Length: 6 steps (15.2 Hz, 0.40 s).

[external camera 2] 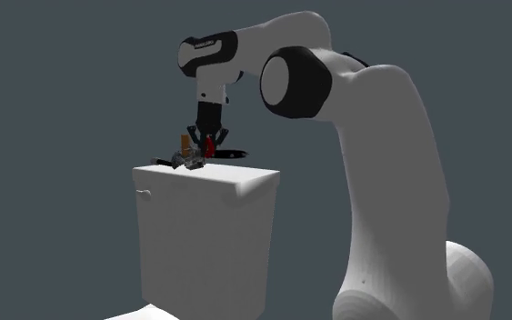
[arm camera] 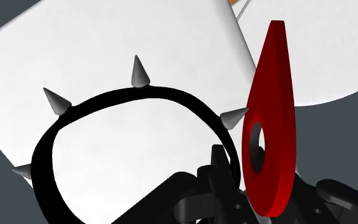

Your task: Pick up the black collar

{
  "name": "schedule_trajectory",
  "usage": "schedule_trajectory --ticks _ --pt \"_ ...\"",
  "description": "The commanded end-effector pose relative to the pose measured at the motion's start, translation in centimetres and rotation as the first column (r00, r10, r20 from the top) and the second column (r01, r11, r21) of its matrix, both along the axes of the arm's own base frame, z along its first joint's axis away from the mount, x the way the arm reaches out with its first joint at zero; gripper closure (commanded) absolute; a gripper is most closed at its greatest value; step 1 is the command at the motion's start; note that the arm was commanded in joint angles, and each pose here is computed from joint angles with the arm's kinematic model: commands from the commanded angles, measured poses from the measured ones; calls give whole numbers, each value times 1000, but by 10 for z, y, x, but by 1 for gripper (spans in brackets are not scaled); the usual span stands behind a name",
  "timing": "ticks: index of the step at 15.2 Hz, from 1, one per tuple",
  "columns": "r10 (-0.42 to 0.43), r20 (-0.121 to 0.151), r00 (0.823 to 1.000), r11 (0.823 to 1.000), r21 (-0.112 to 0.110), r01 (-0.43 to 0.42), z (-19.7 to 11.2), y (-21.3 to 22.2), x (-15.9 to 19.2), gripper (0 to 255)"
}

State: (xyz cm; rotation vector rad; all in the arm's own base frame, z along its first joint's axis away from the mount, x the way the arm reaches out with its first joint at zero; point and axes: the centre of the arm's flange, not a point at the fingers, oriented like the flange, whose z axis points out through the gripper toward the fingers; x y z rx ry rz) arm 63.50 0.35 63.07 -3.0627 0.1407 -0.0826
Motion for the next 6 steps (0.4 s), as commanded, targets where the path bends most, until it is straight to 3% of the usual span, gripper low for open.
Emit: schedule_trajectory --ticks 1,6 --pt "0 0 1000 1000 0 0 12 0 -1 255" --pt "0 0 1000 1000 0 0 28 0 -1 255"
